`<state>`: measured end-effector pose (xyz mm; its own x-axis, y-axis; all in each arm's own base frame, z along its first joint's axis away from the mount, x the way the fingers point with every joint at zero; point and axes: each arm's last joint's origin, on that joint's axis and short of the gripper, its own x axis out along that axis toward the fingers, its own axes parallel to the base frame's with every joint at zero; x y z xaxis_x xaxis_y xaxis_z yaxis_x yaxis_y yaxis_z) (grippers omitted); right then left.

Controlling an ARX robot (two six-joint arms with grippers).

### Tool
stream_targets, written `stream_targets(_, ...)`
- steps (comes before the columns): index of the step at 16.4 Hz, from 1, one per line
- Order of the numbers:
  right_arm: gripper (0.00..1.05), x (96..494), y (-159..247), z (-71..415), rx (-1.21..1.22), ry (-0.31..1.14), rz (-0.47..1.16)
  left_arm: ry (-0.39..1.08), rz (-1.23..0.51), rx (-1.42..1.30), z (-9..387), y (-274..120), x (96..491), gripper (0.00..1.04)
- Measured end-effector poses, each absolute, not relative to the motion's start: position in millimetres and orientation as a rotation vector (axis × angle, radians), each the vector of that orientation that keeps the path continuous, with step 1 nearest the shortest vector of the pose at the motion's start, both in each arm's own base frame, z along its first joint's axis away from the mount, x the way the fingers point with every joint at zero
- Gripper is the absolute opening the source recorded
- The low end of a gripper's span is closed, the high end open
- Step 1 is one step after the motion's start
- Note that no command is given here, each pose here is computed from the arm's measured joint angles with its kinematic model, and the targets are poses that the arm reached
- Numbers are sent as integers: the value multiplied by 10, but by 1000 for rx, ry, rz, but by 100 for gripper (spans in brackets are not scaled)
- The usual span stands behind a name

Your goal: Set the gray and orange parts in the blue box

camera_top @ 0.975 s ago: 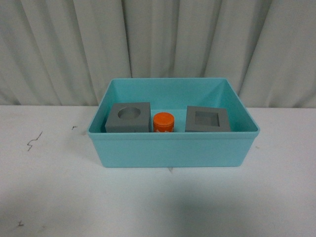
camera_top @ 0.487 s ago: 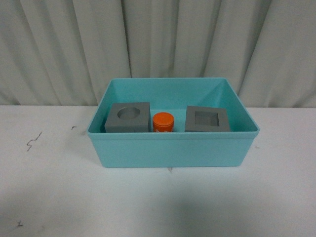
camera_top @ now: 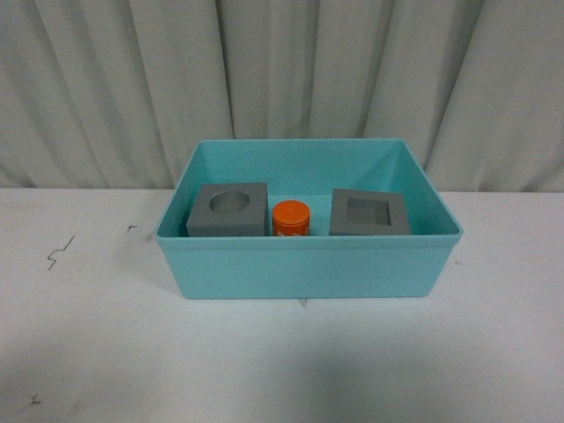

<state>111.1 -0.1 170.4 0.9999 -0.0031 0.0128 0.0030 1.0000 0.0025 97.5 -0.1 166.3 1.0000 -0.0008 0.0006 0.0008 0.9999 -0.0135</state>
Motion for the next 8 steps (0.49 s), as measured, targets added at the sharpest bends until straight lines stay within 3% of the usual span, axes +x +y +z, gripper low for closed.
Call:
stream_targets(4, 2, 1015, -1, 1636, 3, 43, -2, -1, -1, -14, 1663, -1, 975, 98)
stream_targets(5, 2, 971, -1, 1680, 2, -15, -2, 0, -1, -14, 1663, -1, 975, 98)
stream_targets(8, 2, 972, -1, 1671, 2, -6, -2, -1, -1, -14, 1663, -1, 975, 98)
